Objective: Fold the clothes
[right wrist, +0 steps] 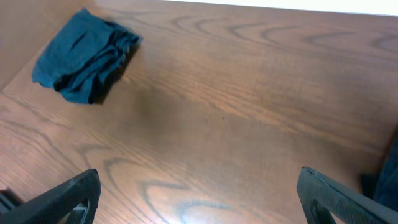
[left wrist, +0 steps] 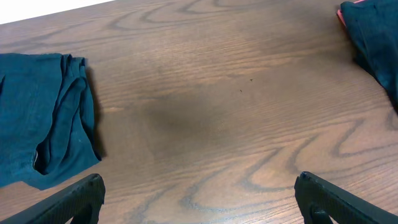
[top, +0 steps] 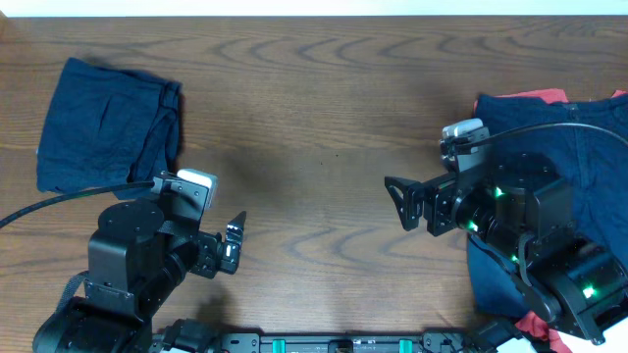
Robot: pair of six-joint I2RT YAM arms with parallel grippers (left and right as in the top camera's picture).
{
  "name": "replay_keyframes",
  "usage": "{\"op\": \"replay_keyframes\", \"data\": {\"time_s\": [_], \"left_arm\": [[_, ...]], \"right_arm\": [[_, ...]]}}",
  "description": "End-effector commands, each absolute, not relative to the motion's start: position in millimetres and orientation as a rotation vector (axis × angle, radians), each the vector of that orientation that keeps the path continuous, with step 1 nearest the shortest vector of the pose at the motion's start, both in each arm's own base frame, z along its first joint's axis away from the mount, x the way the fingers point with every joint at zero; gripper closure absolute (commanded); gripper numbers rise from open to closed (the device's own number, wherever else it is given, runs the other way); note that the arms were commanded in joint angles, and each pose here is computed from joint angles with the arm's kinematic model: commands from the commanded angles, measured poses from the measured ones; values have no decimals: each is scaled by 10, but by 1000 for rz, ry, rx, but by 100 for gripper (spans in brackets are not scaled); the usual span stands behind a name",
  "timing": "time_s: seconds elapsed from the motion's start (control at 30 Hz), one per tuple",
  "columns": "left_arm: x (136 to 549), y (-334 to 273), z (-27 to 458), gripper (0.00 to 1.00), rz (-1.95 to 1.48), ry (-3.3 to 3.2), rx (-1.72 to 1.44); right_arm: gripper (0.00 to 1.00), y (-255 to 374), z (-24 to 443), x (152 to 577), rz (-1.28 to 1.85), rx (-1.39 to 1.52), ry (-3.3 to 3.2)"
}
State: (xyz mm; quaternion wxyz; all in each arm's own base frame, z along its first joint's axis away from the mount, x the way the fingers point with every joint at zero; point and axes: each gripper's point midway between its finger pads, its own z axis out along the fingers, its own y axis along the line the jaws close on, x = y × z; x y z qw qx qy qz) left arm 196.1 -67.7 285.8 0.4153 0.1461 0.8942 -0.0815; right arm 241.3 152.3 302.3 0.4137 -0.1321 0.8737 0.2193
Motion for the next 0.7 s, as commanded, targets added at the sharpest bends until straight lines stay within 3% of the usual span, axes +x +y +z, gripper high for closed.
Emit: {"op": "replay_keyframes", "data": {"time_s": [0.0, 0.67], "left_arm": [[1960, -670, 2921, 2, -194, 2229, 372], [1960, -670, 2921, 2, -194, 2229, 372]], "right_arm": [[1, 1523, 2994, 2401, 537, -345, 2208], [1, 1440, 2924, 2397, 482, -324, 2239]]}}
